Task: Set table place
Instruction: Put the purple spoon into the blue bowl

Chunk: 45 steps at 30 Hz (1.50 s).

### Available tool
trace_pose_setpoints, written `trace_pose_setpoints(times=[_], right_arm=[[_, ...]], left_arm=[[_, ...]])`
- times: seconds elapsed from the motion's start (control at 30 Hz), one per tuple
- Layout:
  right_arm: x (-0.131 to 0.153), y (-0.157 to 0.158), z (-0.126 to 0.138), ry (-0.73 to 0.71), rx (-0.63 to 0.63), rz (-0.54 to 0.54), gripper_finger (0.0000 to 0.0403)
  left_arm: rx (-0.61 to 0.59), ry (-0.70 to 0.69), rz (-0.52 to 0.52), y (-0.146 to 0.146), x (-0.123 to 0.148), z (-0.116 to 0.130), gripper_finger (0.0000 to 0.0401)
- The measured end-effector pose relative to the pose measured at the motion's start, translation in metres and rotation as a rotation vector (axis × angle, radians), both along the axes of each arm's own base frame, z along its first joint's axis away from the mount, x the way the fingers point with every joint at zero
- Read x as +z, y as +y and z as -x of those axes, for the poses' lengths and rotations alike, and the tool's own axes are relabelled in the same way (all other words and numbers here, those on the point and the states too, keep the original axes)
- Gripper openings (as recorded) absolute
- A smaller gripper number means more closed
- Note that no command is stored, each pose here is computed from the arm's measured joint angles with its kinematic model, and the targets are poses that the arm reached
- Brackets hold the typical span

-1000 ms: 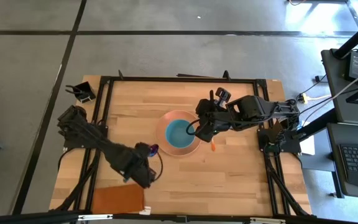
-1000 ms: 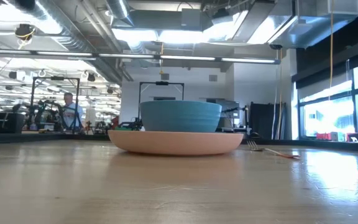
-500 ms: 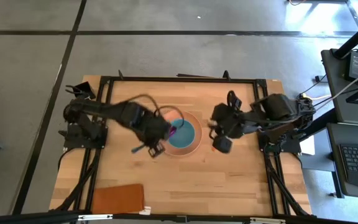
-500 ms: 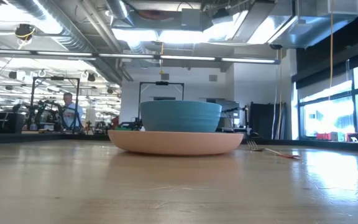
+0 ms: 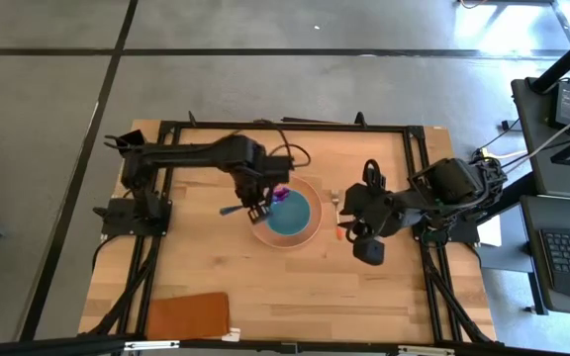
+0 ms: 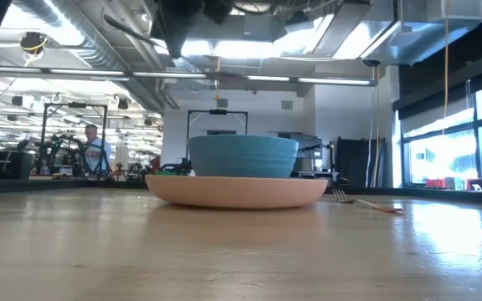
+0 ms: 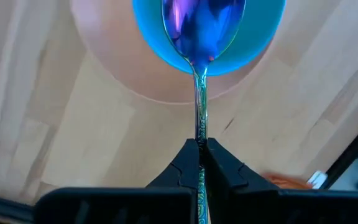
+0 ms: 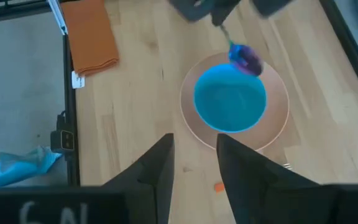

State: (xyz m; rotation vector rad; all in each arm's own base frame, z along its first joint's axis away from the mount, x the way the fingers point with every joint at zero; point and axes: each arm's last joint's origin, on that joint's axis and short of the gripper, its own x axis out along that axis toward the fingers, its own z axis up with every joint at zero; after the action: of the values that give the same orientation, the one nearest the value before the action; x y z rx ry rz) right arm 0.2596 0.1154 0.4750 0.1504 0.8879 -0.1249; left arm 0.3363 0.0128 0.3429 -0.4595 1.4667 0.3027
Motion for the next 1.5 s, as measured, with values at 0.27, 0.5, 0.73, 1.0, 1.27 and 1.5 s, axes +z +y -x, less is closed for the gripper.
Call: trace_pose_setpoints(times=[0.27,0.5,0.73,1.0,1.27,1.5], right_arm=[[0.000,0.000,0.000,-0.002,0.000,0.000,0.0124],[0.000,0.000,0.000,-0.003,0.000,0.004,0.0124],[0.000,-0.001,0.000,-0.018,-0.024,0.037,0.0124],[0.001,-0.001,-0.001,-0.020,-0.028,0.042,0.0124],[0.001,-0.002,-0.001,-0.020,-0.026,0.044,0.0124],[0.001,-0.002,-0.001,-0.021,-0.029,0.046,0.0124]], left_arm=[[-0.150,0.138,0.053,-0.008,-0.051,-0.033,0.0001],[-0.209,0.233,0.064,-0.007,-0.087,-0.050,0.0001],[-0.225,0.254,0.030,-0.003,-0.098,-0.055,0.0001],[-0.208,0.198,0.020,0.008,-0.100,-0.061,0.0001],[-0.204,0.116,0.013,0.011,-0.103,-0.070,0.0001],[-0.212,0.108,0.005,0.012,-0.103,-0.070,0.0000]])
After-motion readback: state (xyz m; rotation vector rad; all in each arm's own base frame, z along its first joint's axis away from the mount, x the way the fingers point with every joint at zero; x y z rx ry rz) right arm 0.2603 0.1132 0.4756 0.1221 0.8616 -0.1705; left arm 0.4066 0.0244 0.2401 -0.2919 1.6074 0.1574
